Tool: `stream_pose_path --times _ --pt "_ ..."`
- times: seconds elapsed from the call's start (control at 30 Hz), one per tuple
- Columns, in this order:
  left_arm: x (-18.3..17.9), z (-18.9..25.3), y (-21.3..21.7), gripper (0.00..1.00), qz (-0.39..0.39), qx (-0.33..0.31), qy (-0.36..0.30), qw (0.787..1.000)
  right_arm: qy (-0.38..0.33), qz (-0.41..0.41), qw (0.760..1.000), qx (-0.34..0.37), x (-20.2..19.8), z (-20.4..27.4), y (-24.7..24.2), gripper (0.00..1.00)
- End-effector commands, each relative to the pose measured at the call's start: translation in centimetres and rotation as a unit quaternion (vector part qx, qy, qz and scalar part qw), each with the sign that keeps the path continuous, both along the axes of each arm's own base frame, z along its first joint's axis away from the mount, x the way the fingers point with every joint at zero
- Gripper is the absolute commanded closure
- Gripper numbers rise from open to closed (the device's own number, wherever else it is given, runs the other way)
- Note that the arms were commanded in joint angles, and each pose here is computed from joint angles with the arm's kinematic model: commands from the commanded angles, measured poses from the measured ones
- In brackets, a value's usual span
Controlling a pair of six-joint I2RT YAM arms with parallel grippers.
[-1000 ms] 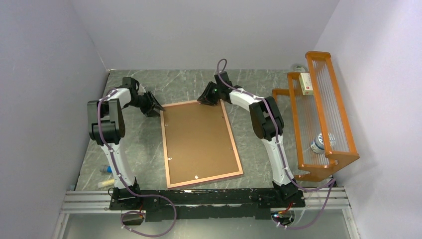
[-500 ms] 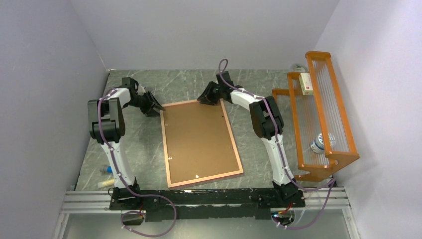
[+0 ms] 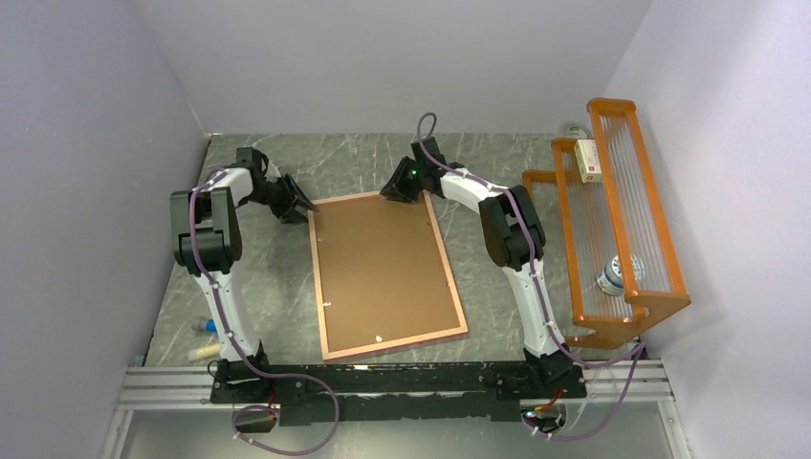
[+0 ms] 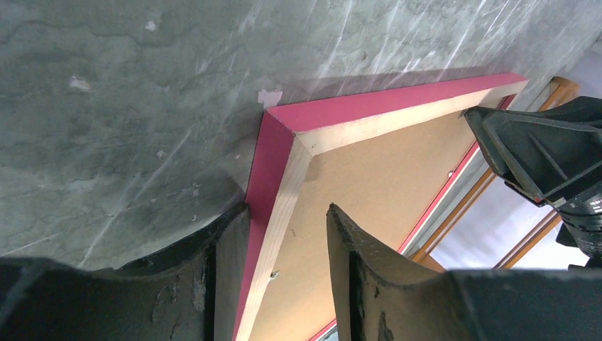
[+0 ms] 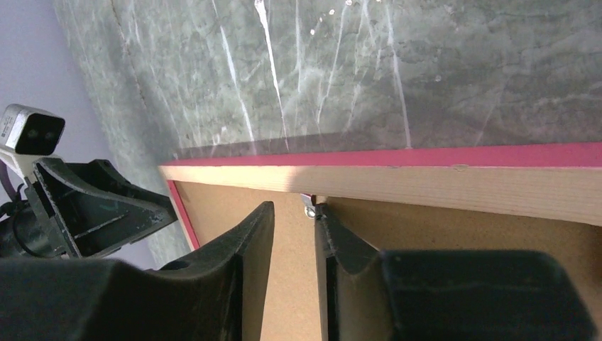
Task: Put the photo into the frame
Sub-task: Install the photo frame at the center of the board.
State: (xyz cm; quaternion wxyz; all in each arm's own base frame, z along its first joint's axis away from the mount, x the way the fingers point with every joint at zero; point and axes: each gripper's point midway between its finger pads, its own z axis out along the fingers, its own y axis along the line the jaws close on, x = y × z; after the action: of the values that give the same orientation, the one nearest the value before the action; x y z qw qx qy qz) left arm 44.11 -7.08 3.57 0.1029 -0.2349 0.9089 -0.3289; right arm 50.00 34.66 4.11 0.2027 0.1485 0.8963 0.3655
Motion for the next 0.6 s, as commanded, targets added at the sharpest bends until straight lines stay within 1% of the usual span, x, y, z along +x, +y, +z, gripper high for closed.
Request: stream_pose_path --times 0.0,0.23,0.33,0.4,0.47,0.53,0.57 --pt "1.4 1.6 -0.4 0.52 -0.002 -0.011 -0.027 1.0 0.002 0.003 1.0 -0.007 0.1 0.1 -0.2 0.7" --pt "1.9 2.2 -1.4 0.54 -0.019 -0.048 -0.039 0.998 -0.041 0.053 0.997 0.042 0.5 0.8 1.8 0.72" --pt "2.0 2.4 -1.8 0.54 -0.017 -0.066 -0.043 0.997 -0.064 0.08 0.993 0.05 0.4 1.7 2.2 0.72" --pt "2.0 2.4 -1.7 0.53 -0.014 -0.062 -0.04 0.997 -0.068 0.074 0.994 0.031 0.4 1.8 1.6 0.72" --pt "1.9 2.5 -1.3 0.52 -0.008 -0.046 -0.037 0.998 -0.061 0.054 0.997 -0.001 0.5 1.8 0.4 0.71" --pt "2.0 2.7 -0.3 0.49 0.002 -0.022 -0.036 0.999 -0.058 0.034 0.997 -0.037 0.6 2.2 -1.0 0.66" --pt "2.0 3.0 0.1 0.47 0.008 -0.013 -0.039 0.999 -0.065 0.019 0.996 -0.056 0.7 3.1 -1.8 0.63"
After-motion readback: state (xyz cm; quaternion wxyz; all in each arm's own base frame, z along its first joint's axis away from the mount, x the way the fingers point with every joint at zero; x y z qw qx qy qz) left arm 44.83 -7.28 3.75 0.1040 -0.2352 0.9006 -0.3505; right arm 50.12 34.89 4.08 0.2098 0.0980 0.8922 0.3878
